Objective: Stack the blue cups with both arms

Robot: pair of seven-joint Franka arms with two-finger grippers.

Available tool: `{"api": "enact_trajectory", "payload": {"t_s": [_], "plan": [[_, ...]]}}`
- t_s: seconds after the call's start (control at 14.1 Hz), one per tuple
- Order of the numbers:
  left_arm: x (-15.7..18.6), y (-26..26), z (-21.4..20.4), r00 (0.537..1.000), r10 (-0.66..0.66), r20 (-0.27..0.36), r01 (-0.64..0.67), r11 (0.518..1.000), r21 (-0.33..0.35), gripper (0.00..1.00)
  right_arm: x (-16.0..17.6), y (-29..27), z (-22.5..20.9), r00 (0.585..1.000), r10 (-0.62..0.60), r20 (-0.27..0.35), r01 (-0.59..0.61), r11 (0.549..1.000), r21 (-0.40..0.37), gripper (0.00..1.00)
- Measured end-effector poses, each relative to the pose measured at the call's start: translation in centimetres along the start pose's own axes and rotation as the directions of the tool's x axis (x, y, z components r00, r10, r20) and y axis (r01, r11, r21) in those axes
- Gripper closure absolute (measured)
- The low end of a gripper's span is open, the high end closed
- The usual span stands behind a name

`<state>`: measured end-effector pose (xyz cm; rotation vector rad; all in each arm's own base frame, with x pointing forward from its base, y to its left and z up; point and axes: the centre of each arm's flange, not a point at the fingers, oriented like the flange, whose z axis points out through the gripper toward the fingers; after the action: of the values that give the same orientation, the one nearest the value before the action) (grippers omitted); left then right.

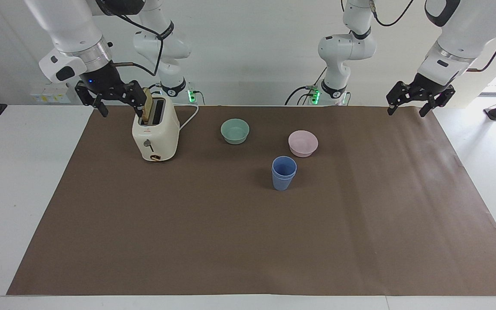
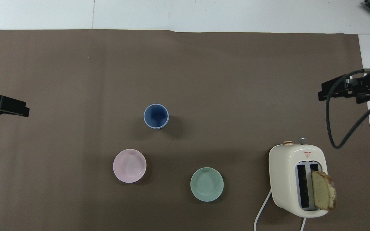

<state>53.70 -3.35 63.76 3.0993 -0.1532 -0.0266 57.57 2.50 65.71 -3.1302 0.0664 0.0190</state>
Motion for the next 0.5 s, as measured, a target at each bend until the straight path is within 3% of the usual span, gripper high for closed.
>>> {"api": "enact_trajectory", "payload": {"t_s": [0.5], "plan": [[-0.01,-0.02,-0.01,1.000,0.000,0.000,0.000,1.000,0.000,0.00,0.04,0.37,-0.02,1.000,0.001,-0.002,-0.001,1.000,-0.003,0.00]]}}
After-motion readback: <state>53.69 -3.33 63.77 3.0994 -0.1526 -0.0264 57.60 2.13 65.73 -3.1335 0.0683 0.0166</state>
